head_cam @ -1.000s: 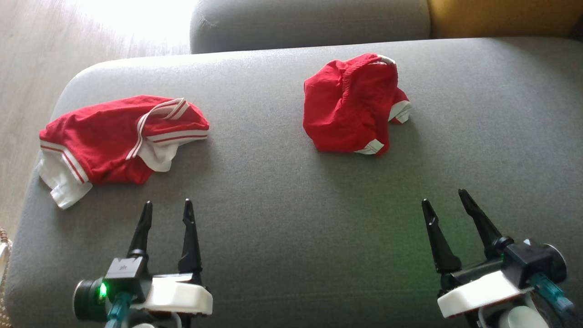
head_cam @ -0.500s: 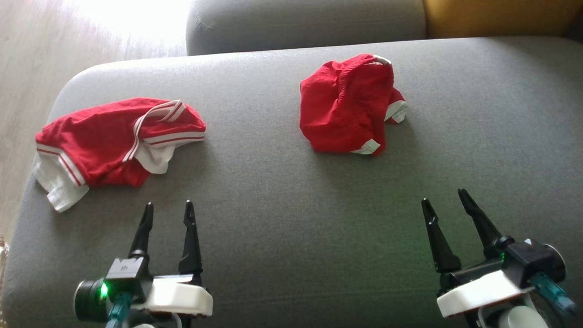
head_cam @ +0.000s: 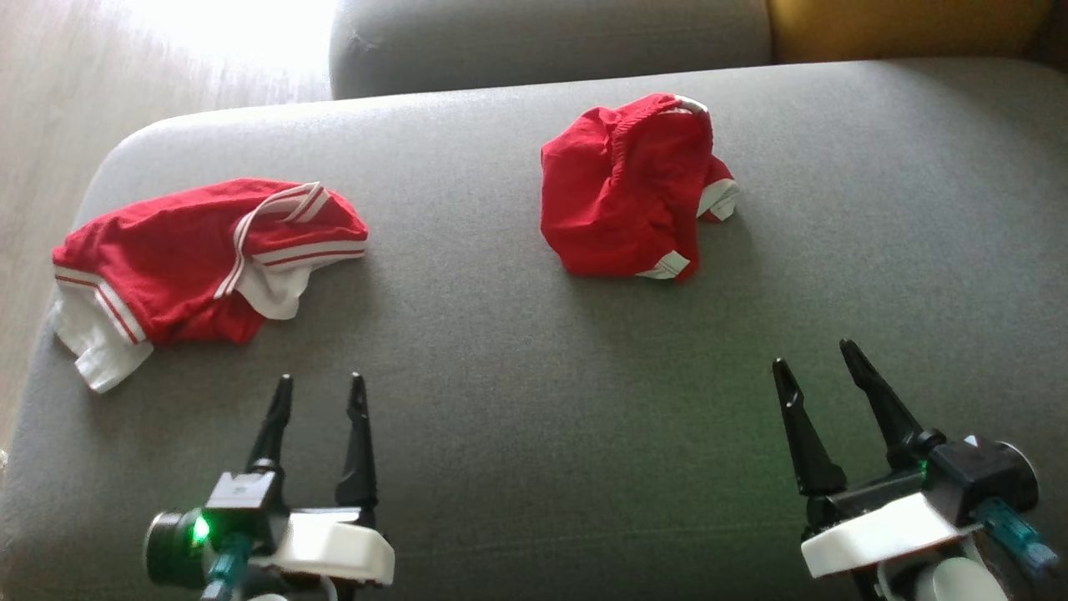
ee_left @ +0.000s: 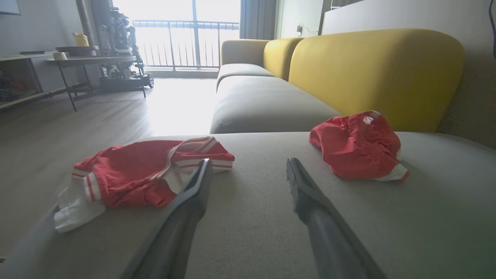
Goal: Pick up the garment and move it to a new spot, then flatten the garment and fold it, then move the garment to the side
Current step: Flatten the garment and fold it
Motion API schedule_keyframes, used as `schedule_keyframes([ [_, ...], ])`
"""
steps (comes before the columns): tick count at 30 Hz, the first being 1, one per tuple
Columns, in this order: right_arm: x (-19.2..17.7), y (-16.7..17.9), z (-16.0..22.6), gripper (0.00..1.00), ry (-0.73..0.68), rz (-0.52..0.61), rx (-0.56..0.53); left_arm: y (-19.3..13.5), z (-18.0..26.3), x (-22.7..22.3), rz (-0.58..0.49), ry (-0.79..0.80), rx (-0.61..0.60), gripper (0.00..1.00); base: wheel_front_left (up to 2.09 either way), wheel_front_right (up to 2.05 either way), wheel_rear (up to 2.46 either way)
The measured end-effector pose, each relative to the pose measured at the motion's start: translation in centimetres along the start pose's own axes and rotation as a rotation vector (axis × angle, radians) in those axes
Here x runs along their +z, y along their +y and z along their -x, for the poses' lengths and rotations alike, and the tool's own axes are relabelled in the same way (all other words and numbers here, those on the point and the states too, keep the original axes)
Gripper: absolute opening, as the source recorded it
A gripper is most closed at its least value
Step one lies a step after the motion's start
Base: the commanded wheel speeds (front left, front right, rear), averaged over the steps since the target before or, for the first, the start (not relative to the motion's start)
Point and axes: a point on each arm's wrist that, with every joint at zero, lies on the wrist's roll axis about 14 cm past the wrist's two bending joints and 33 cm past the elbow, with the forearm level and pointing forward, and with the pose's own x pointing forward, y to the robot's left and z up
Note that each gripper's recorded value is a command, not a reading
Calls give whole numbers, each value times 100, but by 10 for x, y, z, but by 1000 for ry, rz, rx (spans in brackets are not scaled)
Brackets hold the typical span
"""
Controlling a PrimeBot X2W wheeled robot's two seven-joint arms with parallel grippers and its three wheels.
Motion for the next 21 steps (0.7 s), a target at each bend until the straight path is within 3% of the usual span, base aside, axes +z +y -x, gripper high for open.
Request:
schedule_keyframes([
  [6,1,-5,0,100,-1,4,-17,-30,-14,-16,-47,39,-168,100,0,0,0],
  [14,6,-32,-18,100,-23,23,-89,-122,-85,-6,-175,-55,-556,100,0,0,0],
  [21,-12,-60,-26,100,25,30,-166,-192,-119,-59,-342,17,-858,100,0,0,0],
])
